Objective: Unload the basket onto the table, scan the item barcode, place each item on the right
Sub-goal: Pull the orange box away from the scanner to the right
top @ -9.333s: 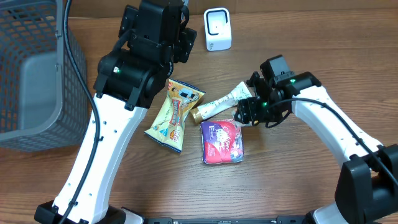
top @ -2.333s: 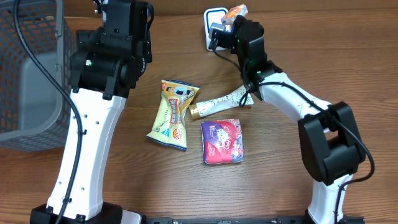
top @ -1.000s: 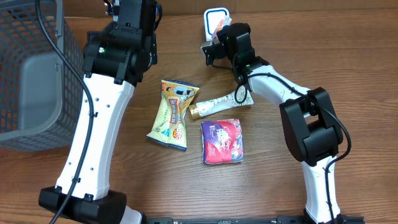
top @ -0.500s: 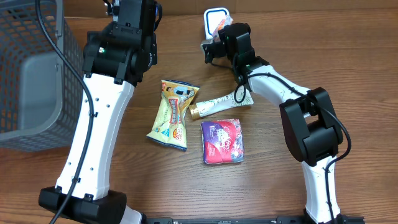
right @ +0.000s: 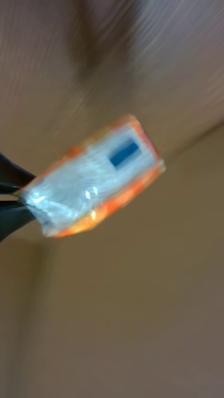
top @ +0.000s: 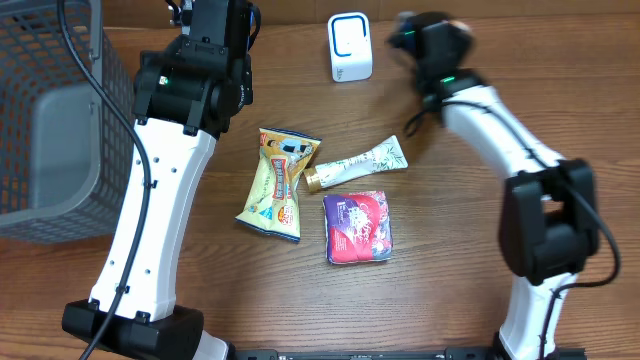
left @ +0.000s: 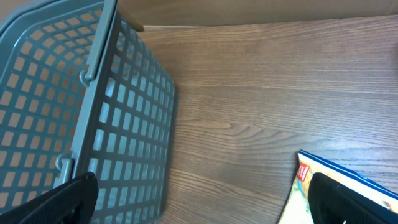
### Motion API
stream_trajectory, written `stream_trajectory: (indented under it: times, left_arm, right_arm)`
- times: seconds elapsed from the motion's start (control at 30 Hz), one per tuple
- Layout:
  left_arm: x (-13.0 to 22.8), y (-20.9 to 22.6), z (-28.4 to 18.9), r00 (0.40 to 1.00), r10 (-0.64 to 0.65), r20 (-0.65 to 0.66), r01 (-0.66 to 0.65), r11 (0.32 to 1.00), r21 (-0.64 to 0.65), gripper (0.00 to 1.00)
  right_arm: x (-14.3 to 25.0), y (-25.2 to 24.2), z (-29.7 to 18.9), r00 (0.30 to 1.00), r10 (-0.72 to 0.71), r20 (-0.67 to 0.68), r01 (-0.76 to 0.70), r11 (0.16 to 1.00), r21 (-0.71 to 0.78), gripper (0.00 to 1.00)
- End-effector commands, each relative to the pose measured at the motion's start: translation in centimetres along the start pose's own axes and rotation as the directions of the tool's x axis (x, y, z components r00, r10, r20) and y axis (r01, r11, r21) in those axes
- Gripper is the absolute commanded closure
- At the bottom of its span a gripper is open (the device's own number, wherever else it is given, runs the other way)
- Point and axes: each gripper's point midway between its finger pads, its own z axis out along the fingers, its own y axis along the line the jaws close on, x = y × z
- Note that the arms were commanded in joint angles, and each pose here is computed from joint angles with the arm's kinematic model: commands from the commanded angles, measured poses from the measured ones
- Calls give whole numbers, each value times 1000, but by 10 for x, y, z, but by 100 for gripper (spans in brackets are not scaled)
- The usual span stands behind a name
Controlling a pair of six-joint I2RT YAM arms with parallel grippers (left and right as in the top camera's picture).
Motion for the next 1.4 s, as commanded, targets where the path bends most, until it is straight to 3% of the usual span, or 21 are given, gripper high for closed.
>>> stream_trajectory:
  times: [0.0,0.17,0.33,0.47,0.5,0.53,0.57,0.6,0.63,0.7,0.9,1.1,1.17,1.27,1.37]
  left_arm:
    - [1,-3,2,1000,-19,-7,19,1000,7,0]
    - [2,-2,2,1000,-16,-10,16,1000,6,0]
    - [3,-2,2,1000,-12,-15,12,1000,5,0]
    - [4,-2,2,1000,-10,-18,10,1000,4,0]
    - [4,-2,2,1000,-11,-18,11,1000,4,0]
    - [3,-2,2,1000,-12,-16,12,1000,5,0]
    - [2,-2,2,1000,-14,-13,14,1000,5,0]
    - [2,-2,2,1000,-17,-12,17,1000,7,0]
    - [2,-3,2,1000,-23,-13,24,1000,12,0]
    - [0,-8,2,999,-33,-8,33,999,35,0]
    - [1,-12,2,999,-34,-11,35,998,59,0]
    - [1,-11,1,999,-37,-10,37,998,60,0]
    - [1,-11,0,999,-48,-12,48,997,59,0]
    - [0,-8,-3,998,-56,-3,56,997,60,0]
    - [-3,-1,-11,997,-74,18,73,995,61,0]
  right_arm:
    - [79,-26,22,849,491,-193,-491,870,55,96]
    - [198,-27,43,566,686,-457,-722,680,127,96]
    - [304,-35,53,362,731,-578,-778,578,244,96]
    - [385,-33,47,157,765,-625,-805,466,368,96]
    - [396,-30,45,108,767,-632,-824,425,374,75]
    - [402,-24,44,73,755,-651,-859,380,344,36]
    - [404,-19,43,61,742,-668,-888,347,304,12]
    - [405,-17,42,57,730,-681,-908,322,269,0]
    - [406,-17,41,43,727,-685,-924,289,249,0]
    - [387,-24,38,23,735,-678,-970,180,163,0]
    - [296,-66,7,88,772,-630,-994,26,-107,0]
    - [186,-68,-65,253,758,-602,-949,75,-305,0]
    - [156,-56,-87,279,743,-608,-942,88,-324,0]
    - [105,-28,-117,268,702,-660,-931,14,-364,0]
    - [67,12,-153,366,605,-707,-887,-4,-462,0]
